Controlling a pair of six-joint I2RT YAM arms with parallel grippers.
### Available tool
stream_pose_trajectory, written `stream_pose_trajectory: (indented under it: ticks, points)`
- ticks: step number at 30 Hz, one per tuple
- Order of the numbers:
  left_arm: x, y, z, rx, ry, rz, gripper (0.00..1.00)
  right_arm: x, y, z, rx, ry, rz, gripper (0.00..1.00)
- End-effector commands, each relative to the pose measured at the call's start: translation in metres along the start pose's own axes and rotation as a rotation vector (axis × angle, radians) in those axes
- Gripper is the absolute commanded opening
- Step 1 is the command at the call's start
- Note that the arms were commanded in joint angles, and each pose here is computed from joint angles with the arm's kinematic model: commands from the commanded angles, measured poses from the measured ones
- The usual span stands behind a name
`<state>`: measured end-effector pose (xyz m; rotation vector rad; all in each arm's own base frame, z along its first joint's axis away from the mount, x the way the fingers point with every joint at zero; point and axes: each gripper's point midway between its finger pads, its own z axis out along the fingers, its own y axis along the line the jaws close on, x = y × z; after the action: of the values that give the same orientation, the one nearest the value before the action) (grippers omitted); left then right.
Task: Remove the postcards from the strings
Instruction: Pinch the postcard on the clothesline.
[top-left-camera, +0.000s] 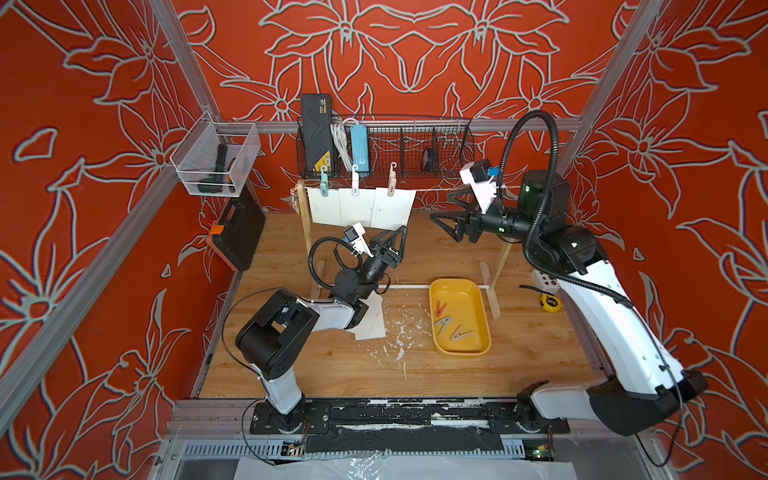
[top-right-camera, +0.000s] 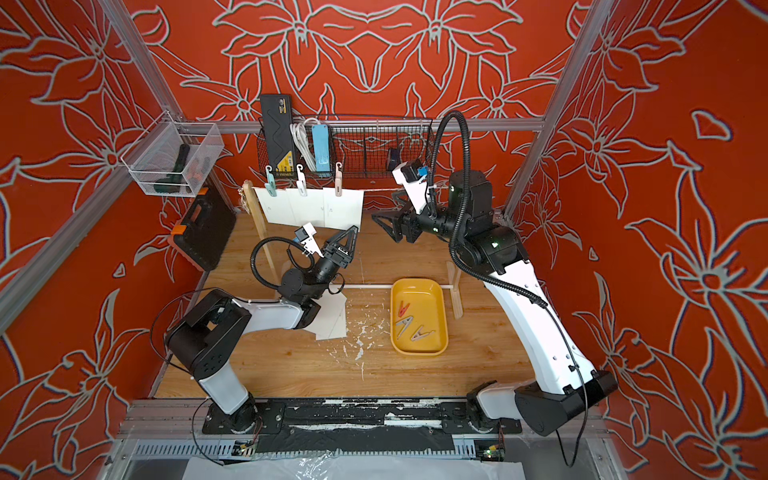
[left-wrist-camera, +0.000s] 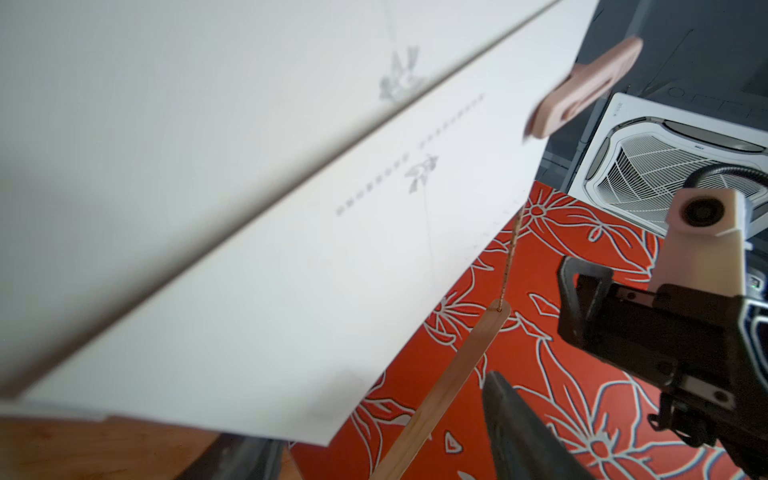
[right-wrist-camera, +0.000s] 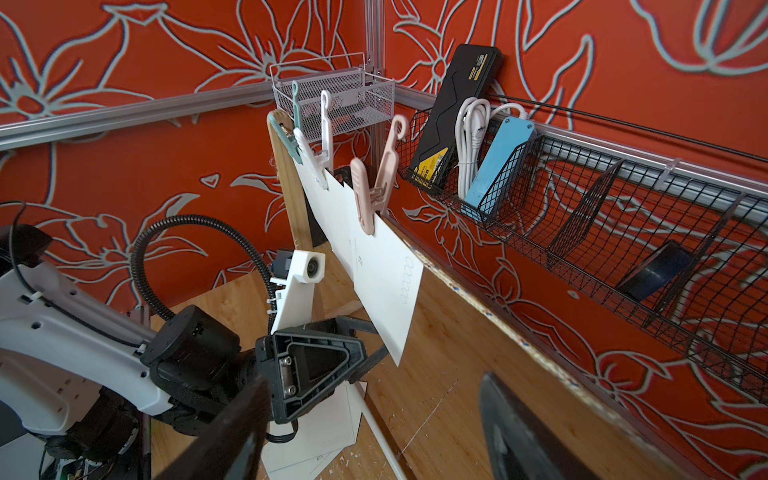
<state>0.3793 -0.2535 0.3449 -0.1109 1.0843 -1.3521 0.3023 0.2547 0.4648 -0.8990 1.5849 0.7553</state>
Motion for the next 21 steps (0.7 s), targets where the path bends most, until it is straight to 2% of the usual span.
stream_pose_trajectory:
  ticks: [1, 13, 21]
  points:
    - [-0.046, -0.061, -0.010, 0.221, -0.153, 0.039, 0.64, -0.012, 0.006, 0.000, -0.030, -0.033, -0.033, 0.78]
    - [-0.042, -0.061, -0.016, 0.222, -0.125, -0.035, 0.44, -0.011, 0.004, 0.000, -0.018, -0.033, -0.028, 0.78]
    - [-0.040, -0.069, -0.022, 0.229, -0.118, -0.032, 0.33, -0.007, 0.002, 0.003, -0.018, -0.028, -0.019, 0.78]
